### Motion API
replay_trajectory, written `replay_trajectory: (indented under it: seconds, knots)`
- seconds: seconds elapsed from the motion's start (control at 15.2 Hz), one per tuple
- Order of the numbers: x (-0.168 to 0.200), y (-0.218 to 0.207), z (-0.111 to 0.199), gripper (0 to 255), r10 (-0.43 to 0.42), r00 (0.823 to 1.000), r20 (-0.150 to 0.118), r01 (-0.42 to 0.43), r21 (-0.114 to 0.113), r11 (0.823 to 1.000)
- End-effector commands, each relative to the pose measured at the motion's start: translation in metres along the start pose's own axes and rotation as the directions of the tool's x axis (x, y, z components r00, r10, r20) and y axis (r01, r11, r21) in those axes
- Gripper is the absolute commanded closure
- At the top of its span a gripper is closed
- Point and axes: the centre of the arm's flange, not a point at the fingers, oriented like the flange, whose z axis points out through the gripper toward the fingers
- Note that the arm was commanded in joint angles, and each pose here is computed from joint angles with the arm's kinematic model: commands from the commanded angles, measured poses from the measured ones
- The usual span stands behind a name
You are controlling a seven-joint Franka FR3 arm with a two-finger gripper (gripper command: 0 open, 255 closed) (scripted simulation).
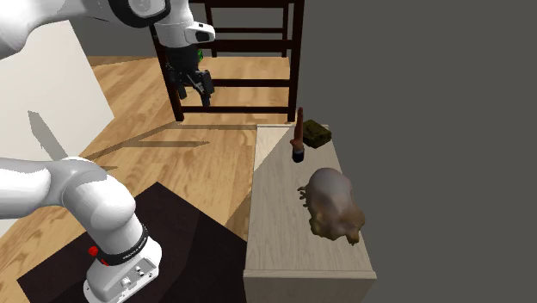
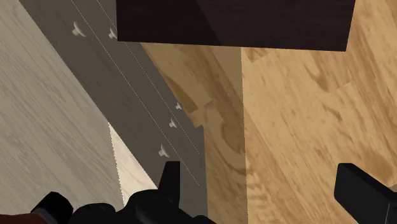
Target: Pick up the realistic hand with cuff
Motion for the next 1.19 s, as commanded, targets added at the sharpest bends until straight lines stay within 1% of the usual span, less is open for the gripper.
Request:
replay_trajectory:
  seconds: [0.0,0.59,1.12]
  knots:
    - [0.0,0.0,0.0,0,0.0,1.0,0.0,0.0,0.0,1.0]
    - [0.042,0.093,0.035,0,-0.003,0.998,-0.063,0.0,-0.05,0.999]
    - [0.081,0.178,0.06,0,-0.009,0.993,-0.119,-0.002,-0.094,0.996]
